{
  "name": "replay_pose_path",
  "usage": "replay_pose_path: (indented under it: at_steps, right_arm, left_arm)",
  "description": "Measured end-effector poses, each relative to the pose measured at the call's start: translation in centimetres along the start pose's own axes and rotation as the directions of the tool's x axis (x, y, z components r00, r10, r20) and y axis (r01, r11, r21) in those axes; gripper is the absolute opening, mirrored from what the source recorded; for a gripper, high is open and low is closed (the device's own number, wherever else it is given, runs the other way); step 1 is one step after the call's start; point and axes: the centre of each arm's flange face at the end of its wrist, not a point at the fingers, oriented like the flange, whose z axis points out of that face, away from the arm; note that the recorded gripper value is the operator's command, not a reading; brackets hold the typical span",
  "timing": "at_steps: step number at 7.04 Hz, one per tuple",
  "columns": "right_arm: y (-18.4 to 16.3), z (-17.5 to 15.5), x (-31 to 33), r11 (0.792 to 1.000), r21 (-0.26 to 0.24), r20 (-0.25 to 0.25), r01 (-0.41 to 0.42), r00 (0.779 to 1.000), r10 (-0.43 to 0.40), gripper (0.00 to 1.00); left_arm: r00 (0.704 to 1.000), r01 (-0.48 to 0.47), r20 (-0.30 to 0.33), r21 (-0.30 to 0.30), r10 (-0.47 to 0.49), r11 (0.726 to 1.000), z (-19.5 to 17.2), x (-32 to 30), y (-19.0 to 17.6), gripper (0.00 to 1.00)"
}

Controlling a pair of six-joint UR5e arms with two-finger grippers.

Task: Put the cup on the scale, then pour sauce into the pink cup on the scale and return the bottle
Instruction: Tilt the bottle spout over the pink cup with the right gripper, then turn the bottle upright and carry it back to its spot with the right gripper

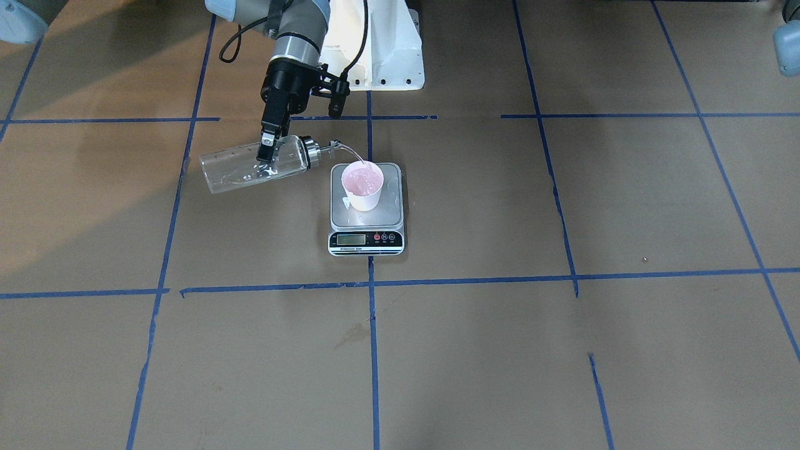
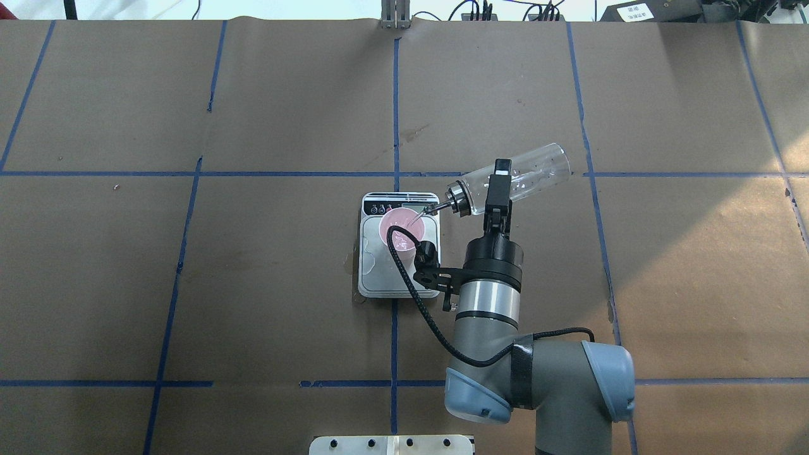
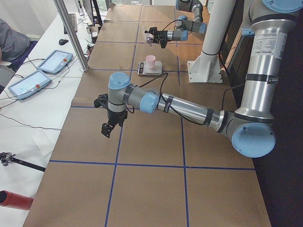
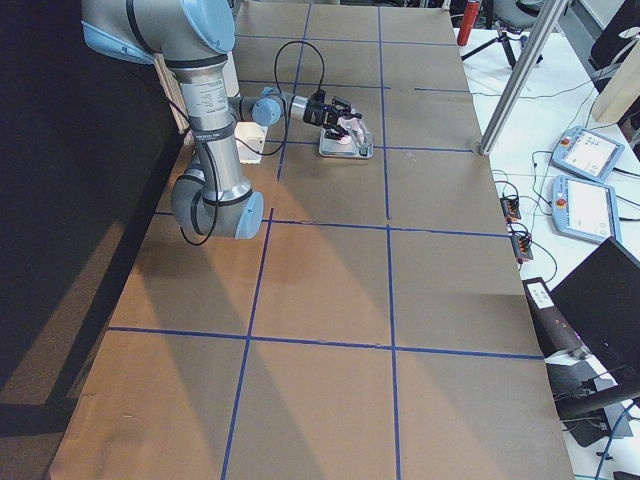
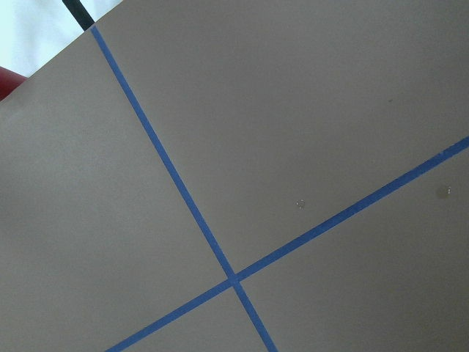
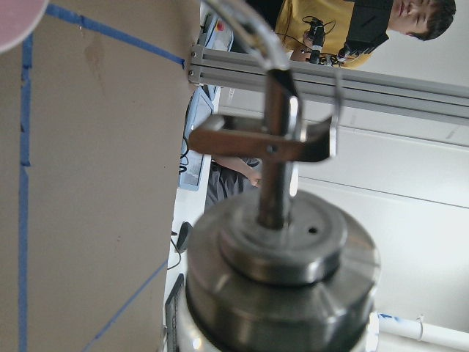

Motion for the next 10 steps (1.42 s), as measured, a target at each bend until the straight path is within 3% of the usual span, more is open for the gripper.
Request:
replay_pose_path:
  at_steps: [3, 4, 6, 7, 8, 9, 10]
  right_arm:
    - [-0.6, -0.1, -1.3, 0.977, 0.033, 0.058, -0.210, 0.976, 0.208, 0.00]
    - [-0.8, -0.2, -0.9, 0.960, 0.037, 0.091, -0.279, 0.957, 0.275, 0.00]
    - [-0.2, -1.0, 2.6, 0.907, 0.038, 0.180, -0.419, 0.896, 0.406, 0.00]
    - [1.0, -1.4, 4.3, 0.872, 0.028, 0.216, -0.488, 0.855, 0.472, 0.00]
    - [2.1, -1.5, 5.5, 0.819, 0.001, 0.250, -0.573, 0.793, 0.555, 0.00]
    - [2.9, -1.2, 6.4, 0.747, -0.047, 0.277, -0.663, 0.710, 0.648, 0.00]
    - [3.6, -0.1, 7.2, 0.648, -0.122, 0.295, -0.752, 0.596, 0.747, 0.00]
  left_arm:
    - [1.000, -0.002, 0.000, 0.005, 0.002, 1.000, -0.2, 0.1, -0.2, 1.00]
    - [1.000, -0.003, 0.000, 0.006, 0.003, 1.000, -0.3, 0.1, -0.2, 1.00]
    - [1.000, -0.002, 0.000, 0.007, 0.002, 1.000, -0.3, 0.1, -0.2, 1.00]
    - [1.000, -0.001, 0.000, 0.007, 0.001, 1.000, -0.3, 0.1, -0.2, 1.00]
    - [1.000, -0.001, 0.000, 0.007, 0.001, 1.000, -0.3, 0.2, -0.3, 1.00]
    - [1.000, 0.001, 0.001, 0.011, -0.001, 1.000, -0.5, 0.1, -0.4, 1.00]
    - [1.000, 0.004, 0.004, 0.015, -0.004, 1.000, -0.8, 0.1, -0.5, 1.00]
